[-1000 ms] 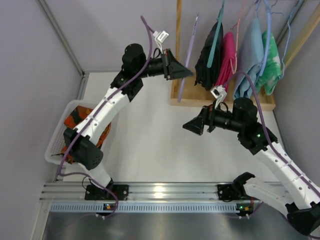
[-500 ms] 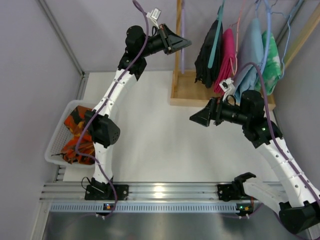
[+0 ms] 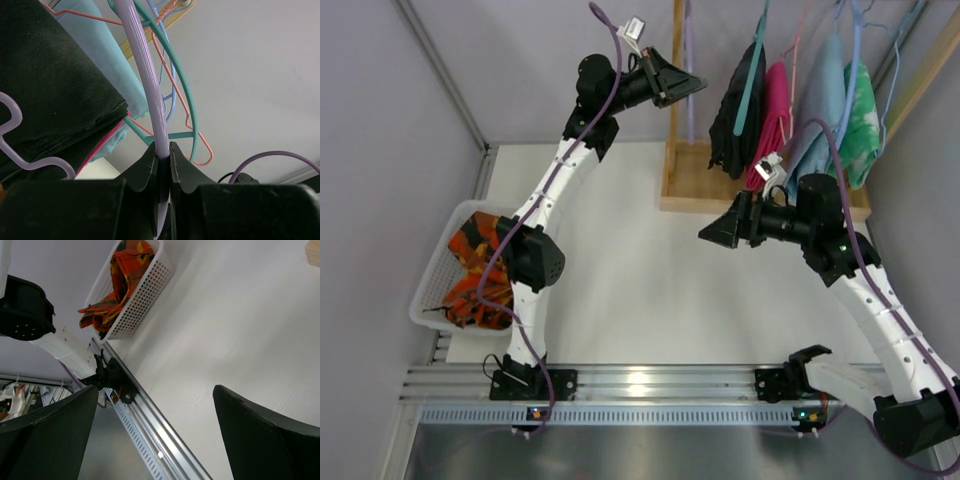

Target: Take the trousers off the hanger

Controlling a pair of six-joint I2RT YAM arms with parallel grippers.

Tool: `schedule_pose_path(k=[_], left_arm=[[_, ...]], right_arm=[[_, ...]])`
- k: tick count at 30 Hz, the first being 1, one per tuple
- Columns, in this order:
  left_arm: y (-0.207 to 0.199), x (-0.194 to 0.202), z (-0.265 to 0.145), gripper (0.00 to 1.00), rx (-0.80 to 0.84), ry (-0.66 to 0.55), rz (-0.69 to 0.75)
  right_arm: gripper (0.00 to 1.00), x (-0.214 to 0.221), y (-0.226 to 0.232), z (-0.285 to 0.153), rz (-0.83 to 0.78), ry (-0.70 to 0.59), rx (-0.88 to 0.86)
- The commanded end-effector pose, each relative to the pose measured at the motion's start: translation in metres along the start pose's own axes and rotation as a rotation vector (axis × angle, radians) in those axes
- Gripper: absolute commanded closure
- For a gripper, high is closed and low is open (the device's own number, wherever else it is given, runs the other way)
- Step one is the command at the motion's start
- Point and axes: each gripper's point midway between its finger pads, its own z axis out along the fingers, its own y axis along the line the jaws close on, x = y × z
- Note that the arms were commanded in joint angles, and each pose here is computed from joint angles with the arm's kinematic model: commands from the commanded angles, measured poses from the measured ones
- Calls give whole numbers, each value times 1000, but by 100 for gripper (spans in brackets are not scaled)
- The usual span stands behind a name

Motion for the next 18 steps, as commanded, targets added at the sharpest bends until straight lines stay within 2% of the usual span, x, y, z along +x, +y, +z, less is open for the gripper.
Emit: schedule_pose_path(k=[1, 2, 5, 10, 11, 12, 13, 15, 16, 17, 18], left_arm=[[9, -21, -8, 98, -28, -87, -68], [-1, -19, -10, 98, -15, -75, -86], [0, -9, -14, 100, -29, -53, -152], [-16, -5, -22, 100, -24, -40, -187], [-17, -4, -22, 96, -24, -38, -188], [-18, -4, -23, 86, -23, -37, -186], [-17, -5, -24, 60, -26, -42, -184], [-18, -7, -25, 45, -26, -47, -166], [-21, -10, -27, 30, -21, -50, -148], [-24, -11, -28, 19, -15, -50, -135], [-27, -13, -29, 13, -7, -51, -119]], right_arm=[[1, -20, 13, -5, -36, -32, -22], [1, -19, 14, -5, -36, -27, -25], [1, -19, 15, -5, -33, -28, -31], [1, -19, 15, -4, -22, -26, -41], [1, -19, 16, -4, -18, -26, -44], [1, -20, 16, -2, -14, -23, -44], [1, -21, 16, -2, -15, -26, -44], [1, -24, 17, -2, -14, -30, -43], [1, -24, 17, -2, -14, -32, -39], [1, -28, 17, -3, -32, -42, -34], [0, -28, 16, -4, -32, -40, -24]])
